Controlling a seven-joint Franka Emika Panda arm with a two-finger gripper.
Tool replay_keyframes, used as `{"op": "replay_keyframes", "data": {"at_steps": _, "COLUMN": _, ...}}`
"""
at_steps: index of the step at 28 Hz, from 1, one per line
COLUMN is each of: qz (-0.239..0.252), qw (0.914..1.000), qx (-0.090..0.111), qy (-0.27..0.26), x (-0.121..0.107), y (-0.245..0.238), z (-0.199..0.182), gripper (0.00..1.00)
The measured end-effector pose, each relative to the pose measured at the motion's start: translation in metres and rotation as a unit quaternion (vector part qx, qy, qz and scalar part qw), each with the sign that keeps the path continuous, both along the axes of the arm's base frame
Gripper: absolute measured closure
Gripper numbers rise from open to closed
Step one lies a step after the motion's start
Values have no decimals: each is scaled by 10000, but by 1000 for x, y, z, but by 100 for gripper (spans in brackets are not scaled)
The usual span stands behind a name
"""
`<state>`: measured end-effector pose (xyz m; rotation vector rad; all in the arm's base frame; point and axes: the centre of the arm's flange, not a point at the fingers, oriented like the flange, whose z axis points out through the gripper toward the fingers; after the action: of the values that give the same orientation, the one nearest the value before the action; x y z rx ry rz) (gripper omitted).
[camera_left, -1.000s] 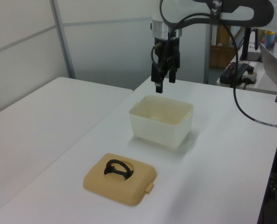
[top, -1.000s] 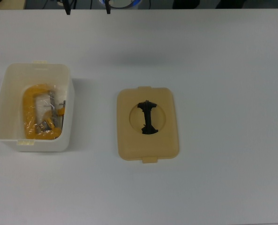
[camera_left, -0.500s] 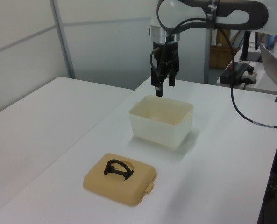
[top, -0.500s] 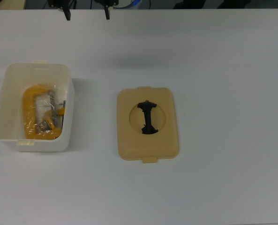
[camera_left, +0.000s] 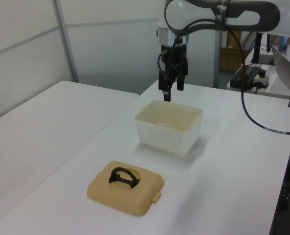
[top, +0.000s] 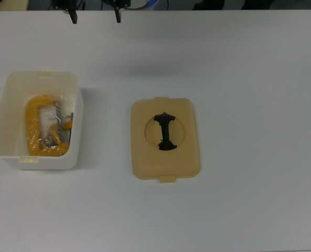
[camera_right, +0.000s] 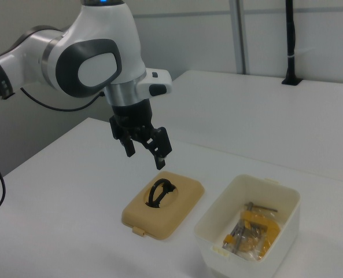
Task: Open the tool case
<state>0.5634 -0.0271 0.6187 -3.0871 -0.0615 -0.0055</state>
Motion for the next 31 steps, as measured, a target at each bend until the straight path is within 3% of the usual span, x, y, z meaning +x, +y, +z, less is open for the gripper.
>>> {"op": "replay_keyframes", "data": {"at_steps": 5, "qz": 15, "qw": 10000, "qx": -5, "qy": 2, "x": 0, "y": 1, "z": 0, "gripper": 0}}
{"op": "replay_keyframes", "data": {"at_steps": 14, "qz": 33, "qw": 9997, "qx": -232, "qy": -2, "x": 0, "y": -6, "z": 1, "gripper": 0}}
{"op": "replay_keyframes", "data": {"at_steps": 31, "qz": 56, "qw": 9997, "qx": -251, "qy": -57, "x": 0, "y": -9, "z": 6, "gripper": 0}}
